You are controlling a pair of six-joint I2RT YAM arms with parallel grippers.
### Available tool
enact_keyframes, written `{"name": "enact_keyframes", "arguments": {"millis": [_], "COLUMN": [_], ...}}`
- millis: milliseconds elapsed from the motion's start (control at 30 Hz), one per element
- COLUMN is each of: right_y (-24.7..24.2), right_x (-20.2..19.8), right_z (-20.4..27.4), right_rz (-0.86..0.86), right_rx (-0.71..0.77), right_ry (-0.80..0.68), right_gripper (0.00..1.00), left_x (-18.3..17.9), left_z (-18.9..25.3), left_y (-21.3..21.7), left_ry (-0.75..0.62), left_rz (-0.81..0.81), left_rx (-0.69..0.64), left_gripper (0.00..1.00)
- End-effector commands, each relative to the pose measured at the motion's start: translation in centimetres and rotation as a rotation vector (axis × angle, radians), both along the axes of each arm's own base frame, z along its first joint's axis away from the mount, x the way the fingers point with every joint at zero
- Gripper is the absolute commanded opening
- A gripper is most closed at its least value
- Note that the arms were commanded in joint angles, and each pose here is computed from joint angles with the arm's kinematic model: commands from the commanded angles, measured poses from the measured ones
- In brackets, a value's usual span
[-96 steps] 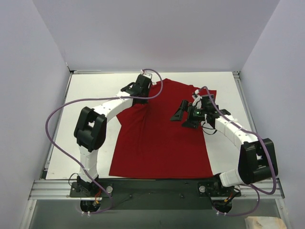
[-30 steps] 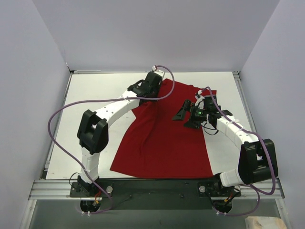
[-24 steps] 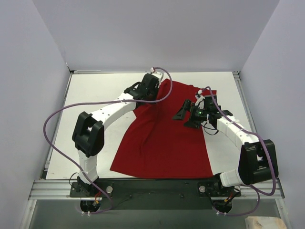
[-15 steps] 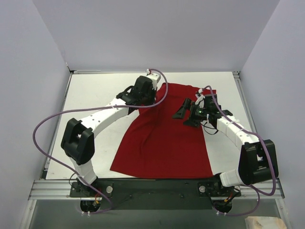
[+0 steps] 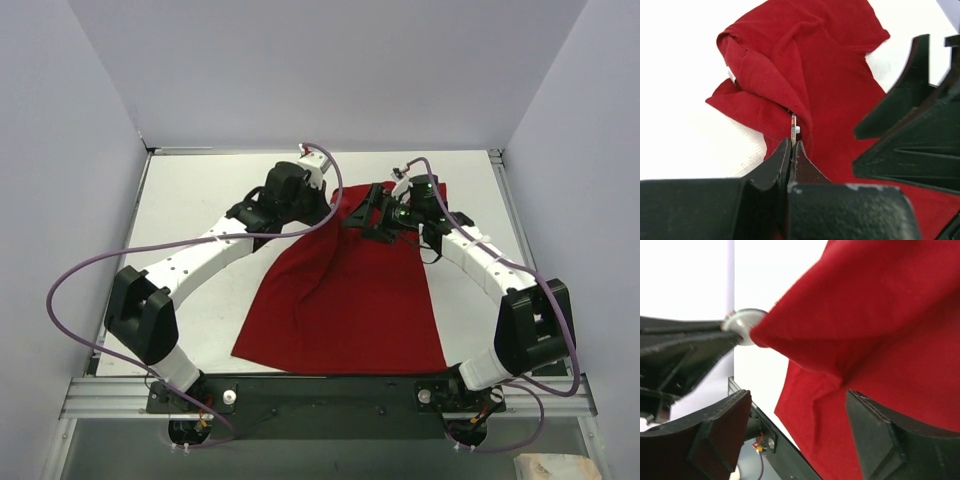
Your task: Pin the brooch onto the clothing
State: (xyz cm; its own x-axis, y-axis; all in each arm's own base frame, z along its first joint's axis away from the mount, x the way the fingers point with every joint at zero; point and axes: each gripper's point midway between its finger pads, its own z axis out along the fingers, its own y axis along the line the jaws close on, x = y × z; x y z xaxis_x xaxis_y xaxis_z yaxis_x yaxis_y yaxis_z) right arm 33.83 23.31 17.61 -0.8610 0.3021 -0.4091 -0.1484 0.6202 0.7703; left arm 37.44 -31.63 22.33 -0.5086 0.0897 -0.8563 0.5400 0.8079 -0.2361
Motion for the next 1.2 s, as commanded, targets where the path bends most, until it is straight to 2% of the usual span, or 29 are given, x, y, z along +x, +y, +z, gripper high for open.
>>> {"name": "enact_keyframes", "arguments": {"millis": [0,133,267,433,533,833,1167], "right_y": [1.5,1.9,2.5,3.4,3.7,4.0,4.2], "right_x": [1.3,1.5,1.4,1.2,1.2,0.8,0.4], "right_z": [2.6,3.0,2.7,2.5,2.2,1.6,1.1], "right_rz": [0.003,0.010,0.035,0.054,0.059,0.068,0.078], "right_rx": [0.062,0.071,0.056,0.062,0.066,0.073,0.067], "right_ry": [-0.042,-0.055,-0.059,-0.062,-0.056,-0.040,-0.029], "right_gripper": [0.74,0.69,0.59,0.55,0.49,0.21,0.14], "left_x": [-1.0,-1.5,-1.7,-2.0,-2.1,-2.8,-3.4], "left_z": [4.8,5.4,6.4,6.9,7.0,8.5,9.5], "left_y": [-1.1,-1.0,-1.2,-1.6,-1.7,-2.1,-2.6], "left_ry": [-0.086,-0.089,-0.091,-0.088,-0.085,-0.098,-0.094], "left_rz": [-0.067,-0.074,-0.085,-0.102,-0.108,-0.132,-0.162], "left_rx": [-0.123,-0.133,-0.159,-0.188,-0.198,-0.256,-0.317], "left_gripper": [0.00,0.00,0.00,0.00,0.00,0.00,0.00]}}
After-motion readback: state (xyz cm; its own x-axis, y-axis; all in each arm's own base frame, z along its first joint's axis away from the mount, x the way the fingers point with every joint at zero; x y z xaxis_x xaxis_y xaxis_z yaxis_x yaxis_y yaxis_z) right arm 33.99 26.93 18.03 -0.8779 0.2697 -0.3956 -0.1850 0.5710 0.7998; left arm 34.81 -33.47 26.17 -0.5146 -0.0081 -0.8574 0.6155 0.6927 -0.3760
